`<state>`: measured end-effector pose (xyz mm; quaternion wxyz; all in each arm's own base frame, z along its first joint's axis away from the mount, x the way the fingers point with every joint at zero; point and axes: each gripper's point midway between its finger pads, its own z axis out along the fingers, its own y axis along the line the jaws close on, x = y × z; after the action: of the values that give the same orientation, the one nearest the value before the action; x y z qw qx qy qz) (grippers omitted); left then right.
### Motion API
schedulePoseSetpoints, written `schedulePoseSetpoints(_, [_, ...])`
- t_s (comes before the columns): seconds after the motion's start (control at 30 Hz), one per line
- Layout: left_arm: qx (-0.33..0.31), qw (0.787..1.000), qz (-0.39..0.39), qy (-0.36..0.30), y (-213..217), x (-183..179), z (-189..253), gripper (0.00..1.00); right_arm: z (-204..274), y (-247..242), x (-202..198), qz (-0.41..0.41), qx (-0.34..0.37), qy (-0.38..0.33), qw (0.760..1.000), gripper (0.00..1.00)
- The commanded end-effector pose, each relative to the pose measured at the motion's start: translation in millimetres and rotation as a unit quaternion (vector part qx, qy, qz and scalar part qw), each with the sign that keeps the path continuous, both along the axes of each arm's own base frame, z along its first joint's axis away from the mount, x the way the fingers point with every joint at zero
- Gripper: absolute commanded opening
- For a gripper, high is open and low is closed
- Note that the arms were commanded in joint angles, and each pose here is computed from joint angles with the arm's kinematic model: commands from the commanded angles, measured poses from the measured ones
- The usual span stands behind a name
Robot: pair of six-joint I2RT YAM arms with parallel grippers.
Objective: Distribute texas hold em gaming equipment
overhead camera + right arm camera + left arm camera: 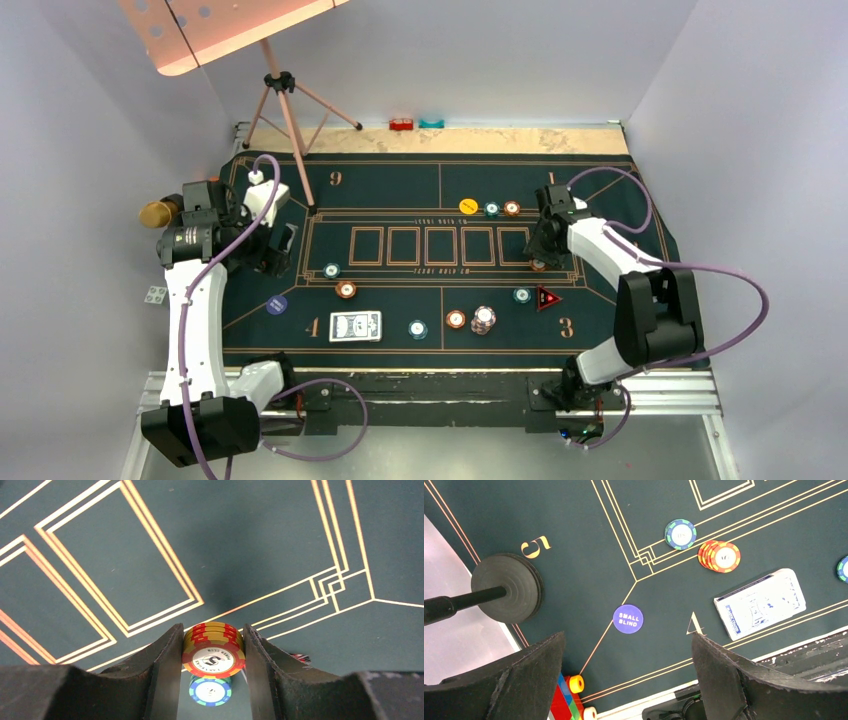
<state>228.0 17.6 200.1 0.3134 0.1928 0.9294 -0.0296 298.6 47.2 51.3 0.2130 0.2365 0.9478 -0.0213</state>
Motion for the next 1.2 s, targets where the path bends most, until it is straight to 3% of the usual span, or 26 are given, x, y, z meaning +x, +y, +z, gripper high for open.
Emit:
schedulePoseSetpoints(0.0, [0.013,1.0,-0.008,-0.021,3.4,5.7,10.1,1.0,0.8,-23.9,1.0,-0.06,-0.019,-0.02,0.998,0.14])
schedulePoseSetpoints(0.23, [0.002,1.0,-0.016,-0.014,-0.8,5.5,8.7,1.0,-21.2,-27.7,-6.8,-0.073,-0.015,0.014,0.997,0.21])
schedulePoseSetpoints(0.47, [0.007,1.0,-0.021,-0.012,0.0,4.0,6.5,1.0,-30.8,-33.5,-9.0,-0.084,-0.018,0.03,0.996,0.5])
schedulePoseSetpoints(0.67, [0.007,1.0,-0.023,-0.014,-0.2,5.0,8.7,1.0,-29.4,-33.0,-8.0,-0.082,-0.015,0.032,0.996,0.64])
schedulePoseSetpoints(0.8, [0.001,1.0,-0.022,-0.015,-1.8,5.6,10.2,1.0,-9.0,-34.9,-0.9,-0.078,-0.017,0.001,0.997,0.66])
schedulePoseSetpoints(0.97, [-0.015,1.0,-0.022,-0.013,-6.7,6.2,11.3,1.0,40.9,-17.7,9.1,-0.03,-0.011,-0.059,0.998,0.67])
schedulePoseSetpoints(1.17, [-0.031,0.999,-0.018,-0.005,-10.3,9.0,8.6,1.0,88.9,64.9,-7.5,0.124,-0.012,-0.097,0.988,0.71])
